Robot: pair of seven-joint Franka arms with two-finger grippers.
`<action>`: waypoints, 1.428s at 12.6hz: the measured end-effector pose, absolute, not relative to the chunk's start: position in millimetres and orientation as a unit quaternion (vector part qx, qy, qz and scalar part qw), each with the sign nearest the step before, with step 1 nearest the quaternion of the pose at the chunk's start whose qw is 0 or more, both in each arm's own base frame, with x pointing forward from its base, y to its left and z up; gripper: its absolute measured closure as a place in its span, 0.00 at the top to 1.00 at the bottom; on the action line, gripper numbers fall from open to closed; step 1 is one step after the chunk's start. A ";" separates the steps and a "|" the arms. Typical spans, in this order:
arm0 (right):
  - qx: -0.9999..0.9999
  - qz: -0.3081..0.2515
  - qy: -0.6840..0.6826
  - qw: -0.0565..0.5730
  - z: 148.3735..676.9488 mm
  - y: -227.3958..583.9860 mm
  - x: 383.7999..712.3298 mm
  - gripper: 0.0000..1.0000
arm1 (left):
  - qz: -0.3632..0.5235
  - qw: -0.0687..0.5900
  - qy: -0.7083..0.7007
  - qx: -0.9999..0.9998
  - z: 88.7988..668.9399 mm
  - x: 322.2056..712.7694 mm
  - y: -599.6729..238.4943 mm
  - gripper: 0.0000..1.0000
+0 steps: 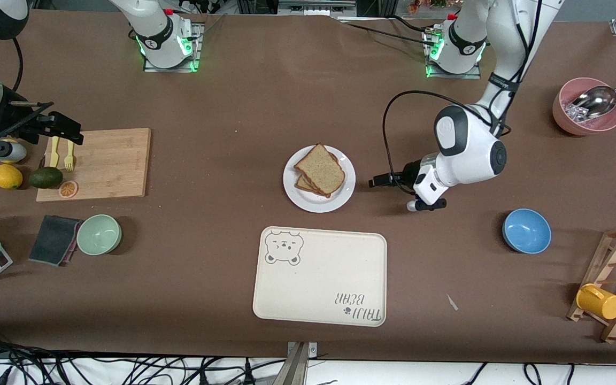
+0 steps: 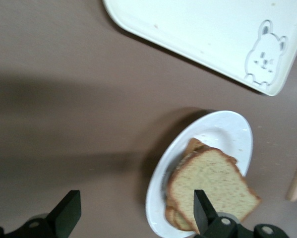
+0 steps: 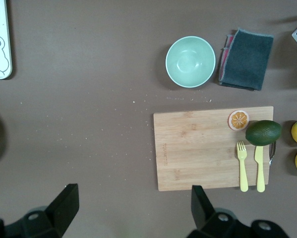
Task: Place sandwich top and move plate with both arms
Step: 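Reach the left gripper to the white plate rim, then grip the plate rim with the left gripper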
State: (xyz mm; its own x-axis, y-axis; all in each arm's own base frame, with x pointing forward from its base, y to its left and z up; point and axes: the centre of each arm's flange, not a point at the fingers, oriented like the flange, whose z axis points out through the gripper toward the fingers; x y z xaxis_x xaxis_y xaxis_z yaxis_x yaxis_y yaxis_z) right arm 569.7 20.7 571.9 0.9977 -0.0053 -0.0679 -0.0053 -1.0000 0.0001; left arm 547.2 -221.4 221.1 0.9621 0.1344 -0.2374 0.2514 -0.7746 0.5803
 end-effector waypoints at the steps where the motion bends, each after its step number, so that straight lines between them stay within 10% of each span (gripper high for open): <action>1: -0.999 0.034 0.003 0.000 571.9 20.8 569.7 1.00 | -0.089 0.345 0.094 0.930 212.7 542.2 -230.7 1.00; 9: -0.999 0.034 0.003 0.000 571.8 20.8 569.7 1.00 | -0.062 0.408 0.012 0.911 140.6 513.6 -252.9 0.99; 18: -0.999 0.034 0.003 0.000 571.8 20.8 569.7 1.00 | -0.073 0.407 0.015 0.910 126.6 506.3 -258.9 0.44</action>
